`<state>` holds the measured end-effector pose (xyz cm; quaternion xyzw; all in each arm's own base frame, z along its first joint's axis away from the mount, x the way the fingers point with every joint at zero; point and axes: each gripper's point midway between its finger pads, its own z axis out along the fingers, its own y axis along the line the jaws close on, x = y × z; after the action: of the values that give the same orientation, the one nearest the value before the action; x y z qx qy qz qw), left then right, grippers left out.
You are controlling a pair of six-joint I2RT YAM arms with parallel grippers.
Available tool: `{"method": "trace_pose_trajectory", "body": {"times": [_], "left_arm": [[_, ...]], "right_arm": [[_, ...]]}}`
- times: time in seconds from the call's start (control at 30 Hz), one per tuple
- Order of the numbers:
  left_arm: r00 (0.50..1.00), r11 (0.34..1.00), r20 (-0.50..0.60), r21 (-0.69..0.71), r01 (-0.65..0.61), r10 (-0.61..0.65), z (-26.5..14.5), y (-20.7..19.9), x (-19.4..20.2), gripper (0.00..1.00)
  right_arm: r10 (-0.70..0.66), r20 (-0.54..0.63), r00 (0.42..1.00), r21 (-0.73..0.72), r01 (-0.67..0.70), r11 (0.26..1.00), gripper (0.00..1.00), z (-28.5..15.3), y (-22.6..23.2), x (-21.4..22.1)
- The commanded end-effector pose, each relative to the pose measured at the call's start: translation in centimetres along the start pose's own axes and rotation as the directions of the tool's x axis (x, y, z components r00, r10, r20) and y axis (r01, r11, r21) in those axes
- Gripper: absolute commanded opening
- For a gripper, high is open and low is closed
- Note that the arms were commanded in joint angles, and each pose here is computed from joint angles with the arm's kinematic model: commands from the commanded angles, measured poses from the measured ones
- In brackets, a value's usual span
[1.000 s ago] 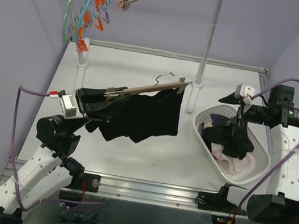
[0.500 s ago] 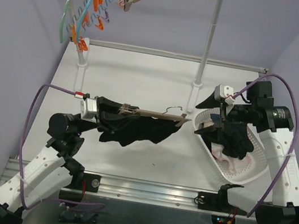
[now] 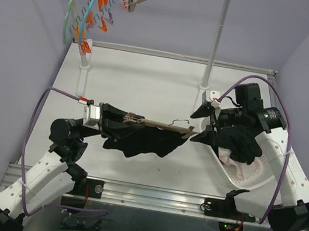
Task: Remove the underwear clipped to the hanger
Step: Remove the underwear from the hanger.
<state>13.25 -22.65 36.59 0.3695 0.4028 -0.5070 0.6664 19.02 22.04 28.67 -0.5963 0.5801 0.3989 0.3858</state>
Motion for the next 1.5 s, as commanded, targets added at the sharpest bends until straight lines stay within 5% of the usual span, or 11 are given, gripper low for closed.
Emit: {"method": "trace_pose_trajectory", "body": {"times": [0.0,0.47,0.67,0.73,0.77,0.83,1.27,1.47], "left_arm": [[0.995,0.996,0.078,0.047,-0.070,0.066,0.1,-1.2,-2.3,0.00],[0.993,0.996,0.087,0.026,-0.082,0.079,0.0,-0.8,-2.1,0.00],[0.993,0.996,0.078,0.019,-0.086,0.084,0.0,-0.6,-1.7,0.00],[0.994,0.996,0.074,0.017,-0.084,0.083,0.0,-0.5,-1.5,0.00],[0.994,0.996,0.075,0.019,-0.084,0.082,0.0,-0.5,-1.6,0.00],[0.995,0.997,0.072,0.018,-0.078,0.076,0.0,-0.5,-1.4,0.00],[0.993,0.999,0.112,0.038,-0.038,0.034,0.4,-0.7,-1.8,0.00],[0.992,0.999,0.128,0.036,-0.025,0.020,0.7,-0.5,-1.7,0.00]], "right_arm": [[-0.015,-0.014,1.000,-0.004,0.015,1.000,0.89,0.9,-0.4,0.5],[-0.064,-0.034,0.997,-0.032,0.063,0.998,0.01,0.8,0.5,0.6],[-0.077,-0.048,0.996,-0.009,0.076,0.997,0.04,0.5,0.3,0.5],[-0.061,-0.053,0.997,0.001,0.062,0.998,0.44,0.5,0.3,0.5],[-0.060,-0.049,0.997,0.003,0.061,0.998,0.82,0.4,0.4,0.4],[-0.057,-0.026,0.998,-0.001,0.057,0.998,0.99,0.3,0.7,-0.2],[0.082,0.158,0.984,-0.149,-0.059,0.987,0.96,1.0,1.3,-4.9],[0.100,0.177,0.979,-0.153,-0.073,0.985,0.83,1.2,0.6,-5.7]]}}
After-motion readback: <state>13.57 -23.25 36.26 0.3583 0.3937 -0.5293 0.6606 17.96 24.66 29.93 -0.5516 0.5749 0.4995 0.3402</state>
